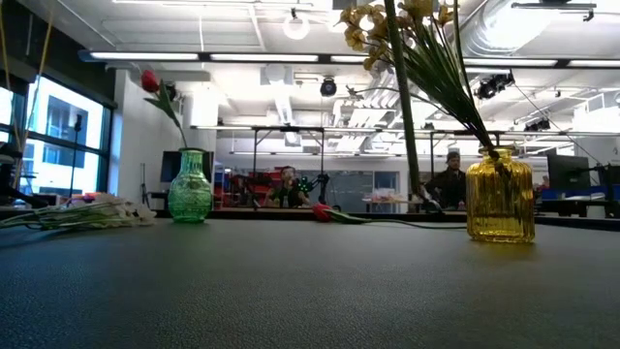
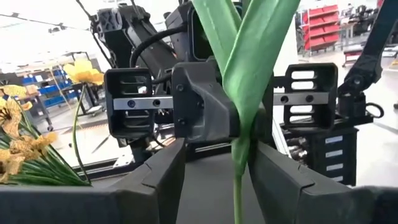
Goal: Sort flowers into vase by color
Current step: Put the bottom right red tulip in the green vase, then put the bottom red tulip in the green vase
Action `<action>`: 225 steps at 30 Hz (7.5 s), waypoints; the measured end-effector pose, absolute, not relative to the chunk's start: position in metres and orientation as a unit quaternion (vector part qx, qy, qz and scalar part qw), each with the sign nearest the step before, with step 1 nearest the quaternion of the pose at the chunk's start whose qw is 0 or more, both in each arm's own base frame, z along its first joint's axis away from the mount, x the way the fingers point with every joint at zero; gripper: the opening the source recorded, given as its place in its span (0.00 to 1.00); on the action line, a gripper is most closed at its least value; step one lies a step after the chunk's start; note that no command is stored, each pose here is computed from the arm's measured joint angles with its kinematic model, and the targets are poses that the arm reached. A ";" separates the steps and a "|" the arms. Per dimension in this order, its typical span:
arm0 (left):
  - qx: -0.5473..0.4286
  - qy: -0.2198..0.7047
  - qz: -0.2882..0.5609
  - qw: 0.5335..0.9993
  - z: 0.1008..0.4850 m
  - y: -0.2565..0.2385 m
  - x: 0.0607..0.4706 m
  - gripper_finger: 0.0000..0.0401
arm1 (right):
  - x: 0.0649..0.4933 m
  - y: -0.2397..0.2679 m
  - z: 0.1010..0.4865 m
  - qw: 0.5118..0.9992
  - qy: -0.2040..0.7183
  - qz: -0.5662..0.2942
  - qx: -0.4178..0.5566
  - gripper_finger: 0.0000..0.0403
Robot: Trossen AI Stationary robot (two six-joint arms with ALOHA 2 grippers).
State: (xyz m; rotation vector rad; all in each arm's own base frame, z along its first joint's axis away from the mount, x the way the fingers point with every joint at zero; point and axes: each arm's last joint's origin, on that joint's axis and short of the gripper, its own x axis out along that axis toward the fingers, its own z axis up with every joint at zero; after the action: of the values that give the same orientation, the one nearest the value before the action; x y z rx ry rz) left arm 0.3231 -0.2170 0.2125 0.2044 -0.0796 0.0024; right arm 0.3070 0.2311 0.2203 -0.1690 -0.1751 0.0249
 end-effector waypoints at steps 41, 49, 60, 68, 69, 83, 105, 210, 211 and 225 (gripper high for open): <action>0.028 0.078 0.326 0.942 0.224 -0.190 0.272 0.00 | 0.248 0.255 0.243 0.982 0.027 -0.116 -0.147 0.59; 0.033 0.095 0.484 0.869 0.260 -0.089 0.242 0.00 | 0.239 0.257 0.221 0.977 0.085 -0.115 -0.155 0.55; -0.044 -0.021 0.586 0.809 0.310 -0.024 0.170 0.00 | 0.234 0.251 0.209 0.964 0.112 -0.170 -0.173 0.49; -0.029 0.007 0.618 0.786 0.339 0.000 0.154 0.00 | 0.241 0.241 0.209 0.941 0.115 -0.224 -0.227 0.48; -0.018 0.019 0.623 0.782 0.341 0.003 0.156 0.00 | 0.243 0.239 0.209 0.939 0.117 -0.228 -0.231 0.48; 0.053 0.007 0.524 0.850 0.329 0.047 0.197 0.00 | 0.266 0.219 0.207 0.926 0.160 -0.181 -0.288 0.48; 0.028 0.011 0.559 0.828 0.314 0.072 0.170 0.00 | 0.257 0.222 0.202 0.939 0.155 -0.206 -0.229 0.48; -0.370 0.490 0.523 0.591 0.213 -0.282 0.210 0.29 | 0.301 0.184 0.199 0.922 0.219 0.038 -0.316 0.48; -0.367 0.495 0.533 0.581 0.210 -0.280 0.211 0.29 | 0.302 0.184 0.199 0.922 0.220 0.040 -0.315 0.48; -0.326 0.537 0.607 0.487 0.175 -0.233 0.178 0.35 | 0.301 0.181 0.195 0.924 0.239 0.033 -0.298 0.48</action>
State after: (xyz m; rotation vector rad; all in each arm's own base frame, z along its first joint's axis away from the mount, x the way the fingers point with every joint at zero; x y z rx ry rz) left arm 0.1780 -0.2332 0.1749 -0.7929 1.3052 1.4759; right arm 0.3006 0.1813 0.1954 -0.6106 0.4907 0.0675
